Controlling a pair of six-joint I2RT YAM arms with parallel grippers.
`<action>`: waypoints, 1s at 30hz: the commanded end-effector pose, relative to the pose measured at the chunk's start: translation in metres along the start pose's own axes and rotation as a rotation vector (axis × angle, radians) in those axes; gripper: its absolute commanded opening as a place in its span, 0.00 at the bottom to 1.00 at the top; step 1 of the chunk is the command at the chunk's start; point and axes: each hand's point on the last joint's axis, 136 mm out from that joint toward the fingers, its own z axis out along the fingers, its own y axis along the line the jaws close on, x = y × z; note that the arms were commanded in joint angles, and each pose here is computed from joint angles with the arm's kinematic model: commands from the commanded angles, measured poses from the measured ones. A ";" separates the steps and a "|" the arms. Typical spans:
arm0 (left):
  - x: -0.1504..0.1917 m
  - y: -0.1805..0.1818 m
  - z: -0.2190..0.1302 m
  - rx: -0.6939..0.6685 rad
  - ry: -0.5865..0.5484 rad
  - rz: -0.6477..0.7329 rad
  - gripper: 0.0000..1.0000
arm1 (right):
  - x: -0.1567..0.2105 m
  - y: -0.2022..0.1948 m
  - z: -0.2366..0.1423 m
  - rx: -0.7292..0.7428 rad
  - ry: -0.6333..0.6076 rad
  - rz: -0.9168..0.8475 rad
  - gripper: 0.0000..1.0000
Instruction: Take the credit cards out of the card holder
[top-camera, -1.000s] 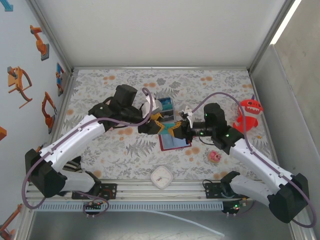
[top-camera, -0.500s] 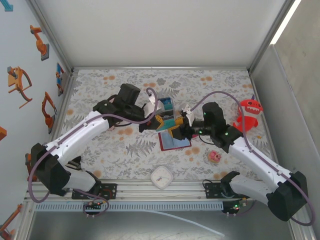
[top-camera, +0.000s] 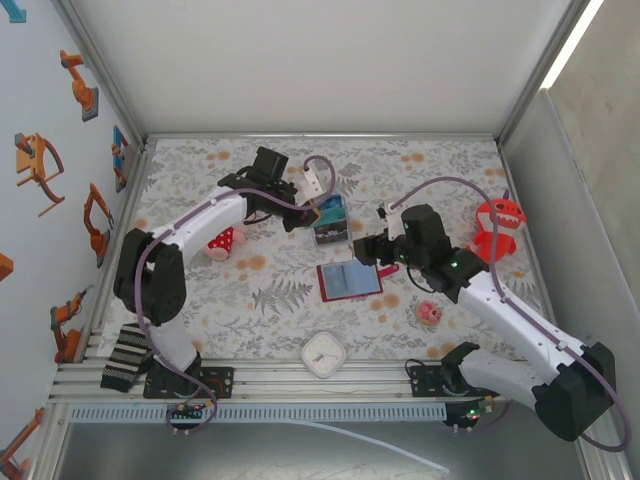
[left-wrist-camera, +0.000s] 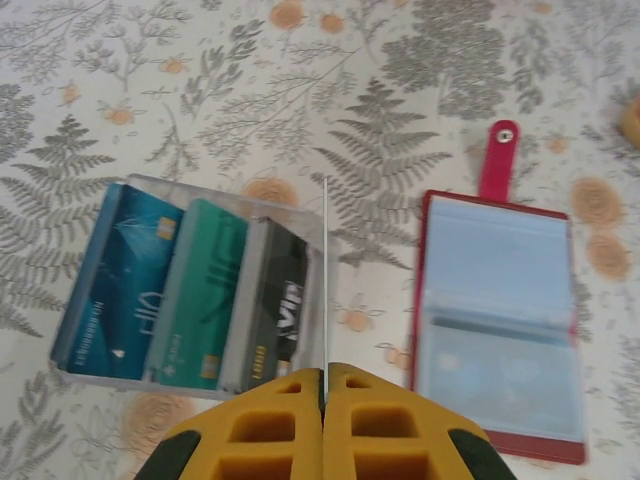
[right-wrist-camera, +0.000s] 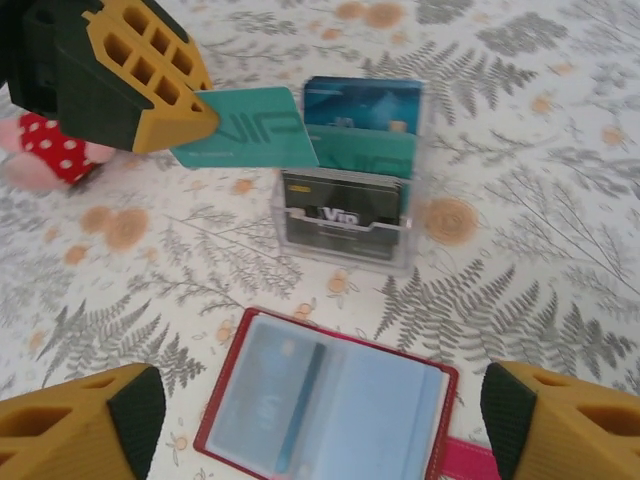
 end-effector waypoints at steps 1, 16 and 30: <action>-0.016 0.017 0.003 -0.020 -0.036 0.095 0.00 | -0.005 -0.020 -0.004 0.130 0.000 0.053 0.84; -0.003 0.049 0.052 -0.009 0.007 0.092 0.00 | -0.009 -0.026 -0.007 0.169 -0.017 0.086 0.84; 0.013 0.060 0.072 0.012 0.054 0.079 0.05 | -0.006 -0.026 -0.005 0.165 -0.012 0.092 0.84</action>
